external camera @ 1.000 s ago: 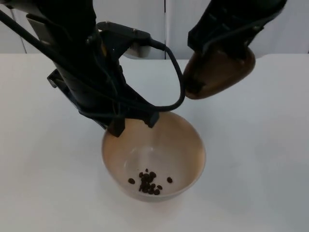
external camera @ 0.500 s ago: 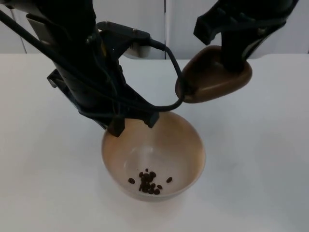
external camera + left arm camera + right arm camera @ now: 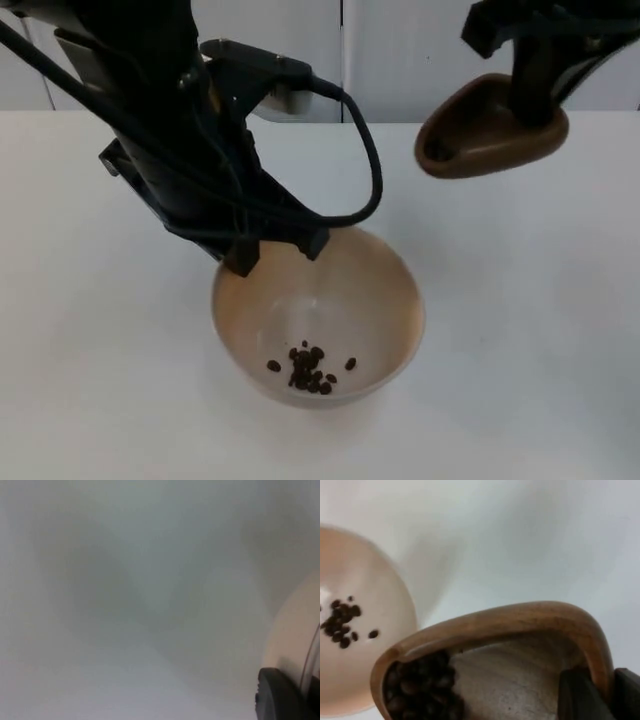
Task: Pick up the bowl with the left hand and pour the coffee beans from the cup into the bowl with the right hand.
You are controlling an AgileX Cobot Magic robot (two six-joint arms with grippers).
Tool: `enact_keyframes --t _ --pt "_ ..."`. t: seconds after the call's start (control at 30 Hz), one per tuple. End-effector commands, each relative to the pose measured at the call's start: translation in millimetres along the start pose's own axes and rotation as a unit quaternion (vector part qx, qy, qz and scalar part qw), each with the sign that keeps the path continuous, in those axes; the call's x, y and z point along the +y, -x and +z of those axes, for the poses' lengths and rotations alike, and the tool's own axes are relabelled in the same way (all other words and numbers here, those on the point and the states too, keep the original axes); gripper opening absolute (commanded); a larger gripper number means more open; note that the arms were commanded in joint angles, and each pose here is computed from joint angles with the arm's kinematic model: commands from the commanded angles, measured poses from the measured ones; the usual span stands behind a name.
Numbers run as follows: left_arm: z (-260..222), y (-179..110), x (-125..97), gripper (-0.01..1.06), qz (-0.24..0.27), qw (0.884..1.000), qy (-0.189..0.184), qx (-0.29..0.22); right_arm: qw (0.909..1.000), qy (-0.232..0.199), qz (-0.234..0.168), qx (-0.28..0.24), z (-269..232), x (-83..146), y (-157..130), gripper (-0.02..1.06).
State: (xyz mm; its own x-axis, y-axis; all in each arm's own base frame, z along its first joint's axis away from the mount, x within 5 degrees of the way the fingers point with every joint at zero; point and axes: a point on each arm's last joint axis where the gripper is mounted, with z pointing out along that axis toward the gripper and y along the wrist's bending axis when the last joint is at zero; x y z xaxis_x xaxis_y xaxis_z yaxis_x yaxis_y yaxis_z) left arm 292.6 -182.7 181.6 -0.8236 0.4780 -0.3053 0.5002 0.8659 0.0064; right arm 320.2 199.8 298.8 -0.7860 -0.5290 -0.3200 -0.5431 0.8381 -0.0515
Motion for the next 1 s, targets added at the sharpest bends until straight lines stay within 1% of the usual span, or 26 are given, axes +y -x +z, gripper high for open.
enact_keyframes --t 0.0,0.03,0.1,0.13,0.17,0.2,0.23,0.33,0.37,0.43,0.47,0.53,0.57,0.7,0.8,0.97 --pt "-3 2 15 0.00 -0.026 1.000 0.003 -0.011 0.9997 -0.003 0.012 -0.019 -6 -13 0 0.00" --pt "-3 2 15 0.00 -0.026 1.000 0.003 -0.011 0.9997 -0.003 0.012 -0.019 -6 -13 0 0.00" --pt "-4 1 29 0.00 -0.051 0.999 -0.002 -0.010 0.9996 -0.005 0.022 -0.017 0 -20 -2 0.00" --pt "-4 1 41 0.00 -0.074 0.997 -0.013 -0.012 0.9995 -0.007 0.028 -0.015 6 -24 -5 0.00" --pt "-4 0 44 0.00 -0.084 0.996 -0.018 -0.013 0.9994 -0.009 0.032 -0.013 11 -28 -8 0.00" --pt "-4 0 44 0.00 -0.084 0.996 -0.018 -0.013 0.9994 -0.009 0.032 -0.013 11 -28 -8 0.00" --pt "-5 0 55 0.00 -0.107 0.994 -0.034 -0.017 0.9992 -0.010 0.037 -0.011 16 -32 -11 0.00" --pt "-6 -1 74 0.00 -0.143 0.988 -0.055 -0.028 0.9981 -0.009 0.061 -0.005 34 -41 -23 0.00" --pt "-6 -1 74 0.00 -0.143 0.988 -0.055 -0.028 0.9981 -0.009 0.061 -0.005 34 -41 -23 0.00" --pt "-6 -3 82 0.00 -0.157 0.985 -0.059 -0.031 0.9967 -0.003 0.081 -0.008 45 -46 -30 0.00" --pt "-6 -3 85 0.00 -0.163 0.984 -0.057 -0.033 0.9963 -0.004 0.085 -0.011 51 -48 -33 0.00" --pt "-3 -8 89 0.00 -0.170 0.983 -0.054 -0.033 0.9947 -0.005 0.102 -0.016 61 -48 -40 0.00" --pt "-3 -8 89 0.00 -0.170 0.983 -0.054 -0.033 0.9947 -0.005 0.102 -0.016 61 -48 -40 0.00" --pt "9 -21 90 0.00 -0.192 0.979 -0.045 -0.043 0.9911 -0.010 0.127 -0.038 74 -49 -46 0.00" --pt "12 -23 89 0.00 -0.201 0.977 -0.045 -0.048 0.9907 -0.010 0.130 -0.039 78 -48 -49 0.00" --pt "19 -33 88 0.00 -0.208 0.976 -0.040 -0.045 0.9886 -0.009 0.146 -0.038 85 -47 -56 0.00"
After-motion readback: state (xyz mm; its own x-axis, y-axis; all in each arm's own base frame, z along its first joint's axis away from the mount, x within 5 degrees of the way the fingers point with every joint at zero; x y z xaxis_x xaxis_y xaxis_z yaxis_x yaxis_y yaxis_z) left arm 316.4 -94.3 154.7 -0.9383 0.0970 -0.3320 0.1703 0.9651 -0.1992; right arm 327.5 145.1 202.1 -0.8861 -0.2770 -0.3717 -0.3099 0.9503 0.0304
